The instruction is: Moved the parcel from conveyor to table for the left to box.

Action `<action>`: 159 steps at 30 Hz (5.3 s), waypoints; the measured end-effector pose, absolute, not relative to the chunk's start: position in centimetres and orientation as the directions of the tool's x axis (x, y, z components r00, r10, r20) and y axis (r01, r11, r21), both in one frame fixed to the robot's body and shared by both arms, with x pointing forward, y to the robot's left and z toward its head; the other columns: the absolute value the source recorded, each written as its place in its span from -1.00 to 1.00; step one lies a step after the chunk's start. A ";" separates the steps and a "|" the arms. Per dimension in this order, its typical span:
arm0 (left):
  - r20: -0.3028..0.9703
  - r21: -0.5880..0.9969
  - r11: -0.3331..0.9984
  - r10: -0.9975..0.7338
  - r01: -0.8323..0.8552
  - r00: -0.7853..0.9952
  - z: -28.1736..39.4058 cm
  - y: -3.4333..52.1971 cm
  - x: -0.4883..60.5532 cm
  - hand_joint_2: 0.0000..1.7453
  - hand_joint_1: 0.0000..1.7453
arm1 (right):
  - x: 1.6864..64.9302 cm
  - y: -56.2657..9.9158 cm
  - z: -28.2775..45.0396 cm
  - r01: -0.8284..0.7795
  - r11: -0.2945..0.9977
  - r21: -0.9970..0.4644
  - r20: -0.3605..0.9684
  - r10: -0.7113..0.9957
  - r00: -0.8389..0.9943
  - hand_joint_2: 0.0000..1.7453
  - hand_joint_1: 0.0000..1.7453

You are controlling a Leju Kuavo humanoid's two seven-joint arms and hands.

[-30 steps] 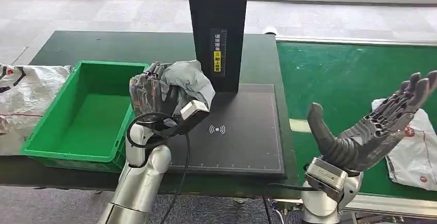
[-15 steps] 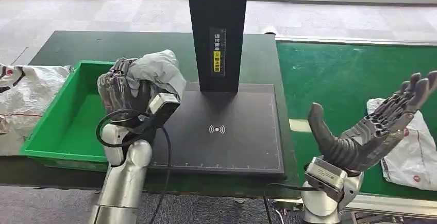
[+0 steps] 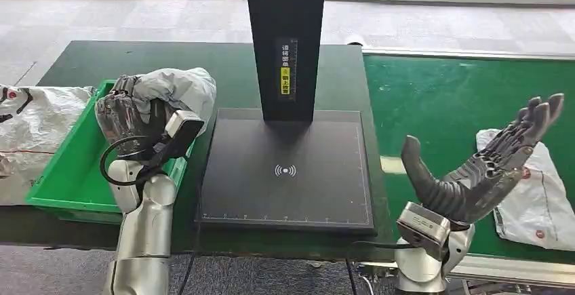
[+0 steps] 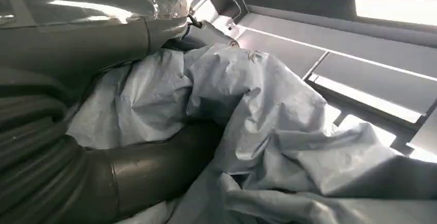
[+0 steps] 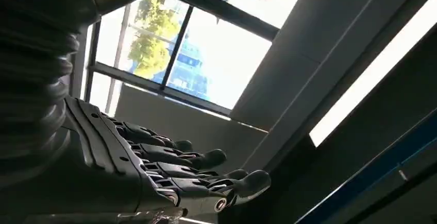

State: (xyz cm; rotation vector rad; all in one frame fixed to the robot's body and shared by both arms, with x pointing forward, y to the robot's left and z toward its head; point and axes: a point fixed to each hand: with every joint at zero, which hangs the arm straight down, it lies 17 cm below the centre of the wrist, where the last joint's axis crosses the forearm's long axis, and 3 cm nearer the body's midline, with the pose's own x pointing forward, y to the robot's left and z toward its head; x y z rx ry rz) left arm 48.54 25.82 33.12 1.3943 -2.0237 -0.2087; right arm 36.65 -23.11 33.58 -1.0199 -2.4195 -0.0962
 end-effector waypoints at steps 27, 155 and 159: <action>0.553 0.264 0.397 -0.809 -0.879 -0.200 31.9 36.4 45.5 1.00 1.00 | 37.3 -22.9 32.3 0.674 0.724 -0.148 0.504 0.642 -0.578 1.00 -1.00; 0.803 -0.109 0.745 -0.324 -0.658 -0.500 27.3 32.7 48.0 -1.00 -1.00 | 39.1 -24.4 27.1 0.678 0.685 -0.265 0.566 0.680 -0.466 1.00 -1.00; 0.778 -0.176 0.781 -0.263 -0.599 -0.571 28.7 31.9 47.3 -1.00 -1.00 | 39.0 -25.7 26.3 0.699 0.652 -0.294 0.562 0.709 -0.425 1.00 -1.00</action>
